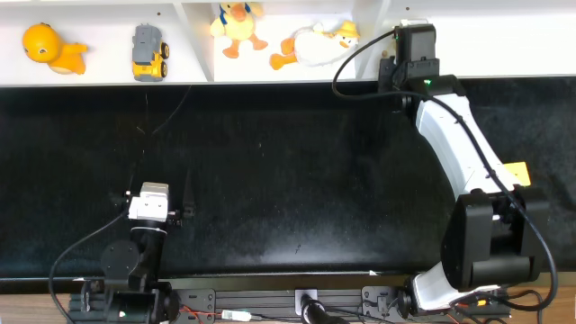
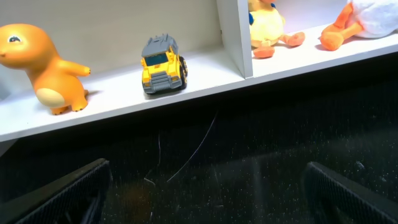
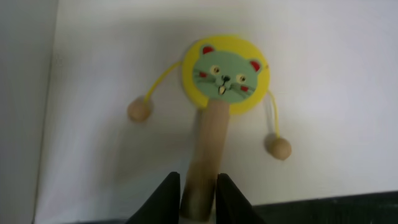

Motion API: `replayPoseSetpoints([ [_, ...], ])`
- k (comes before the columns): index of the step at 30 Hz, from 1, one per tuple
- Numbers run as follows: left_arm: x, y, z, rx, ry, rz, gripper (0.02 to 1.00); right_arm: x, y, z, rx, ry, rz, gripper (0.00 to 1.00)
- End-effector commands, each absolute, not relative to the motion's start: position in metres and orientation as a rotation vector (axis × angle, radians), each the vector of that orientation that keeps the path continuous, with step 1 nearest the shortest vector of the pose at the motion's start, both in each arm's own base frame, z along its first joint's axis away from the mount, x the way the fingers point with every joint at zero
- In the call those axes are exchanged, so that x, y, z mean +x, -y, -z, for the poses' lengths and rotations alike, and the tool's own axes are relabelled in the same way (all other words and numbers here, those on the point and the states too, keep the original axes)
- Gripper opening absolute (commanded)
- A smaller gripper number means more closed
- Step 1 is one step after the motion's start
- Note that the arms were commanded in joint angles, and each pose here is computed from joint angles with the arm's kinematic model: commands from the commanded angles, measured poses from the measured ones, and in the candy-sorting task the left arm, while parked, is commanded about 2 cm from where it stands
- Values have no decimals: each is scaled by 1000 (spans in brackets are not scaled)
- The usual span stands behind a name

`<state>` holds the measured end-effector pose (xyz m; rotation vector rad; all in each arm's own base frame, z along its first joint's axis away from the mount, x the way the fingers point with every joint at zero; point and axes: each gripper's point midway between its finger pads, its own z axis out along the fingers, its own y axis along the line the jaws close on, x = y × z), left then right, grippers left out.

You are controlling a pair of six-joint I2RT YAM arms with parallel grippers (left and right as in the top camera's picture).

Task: Store Toys

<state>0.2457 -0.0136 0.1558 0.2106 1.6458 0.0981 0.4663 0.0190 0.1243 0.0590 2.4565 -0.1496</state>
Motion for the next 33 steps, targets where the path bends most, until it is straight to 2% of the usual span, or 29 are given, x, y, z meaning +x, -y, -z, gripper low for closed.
replayPoseSetpoints([
  [1, 245, 13, -156, 219, -1637, -114, 998, 466, -20, -165, 65, -2373, 125, 248],
  [6, 245, 13, -156, 219, -1637, -114, 998, 427, -16, -165, 64, -2381, 126, 261],
  [13, 245, 13, -156, 219, -1637, -114, 998, 334, -4, -140, 131, -2404, 112, 312],
  [16, 245, 13, -156, 219, -1637, -114, 998, 298, 12, -131, 257, -2415, 129, 305],
  [22, 245, 13, -156, 219, -1637, -114, 998, 239, 54, -111, 620, -2469, 160, 406],
  [25, 245, 13, -156, 219, -1637, -114, 996, 223, 67, -103, 725, -2507, 164, 520],
  [26, 245, 13, -156, 219, -1637, -114, 998, 220, 70, -102, 750, -2513, 166, 606],
  [27, 245, 13, -156, 219, -1637, -114, 998, 218, 73, -100, 776, -2514, 162, 763],
  [28, 245, 13, -156, 219, -1637, -114, 998, 217, 76, -100, 795, -2512, 163, 855],
  [30, 245, 13, -156, 219, -1637, -114, 998, 215, 81, -98, 826, -2509, 172, 930],
  [31, 245, 13, -156, 219, -1637, -114, 996, 214, 82, -97, 836, -2512, 175, 998],
  [33, 245, 13, -156, 219, -1637, -114, 998, 214, 83, -97, 835, -2514, 178, 998],
])
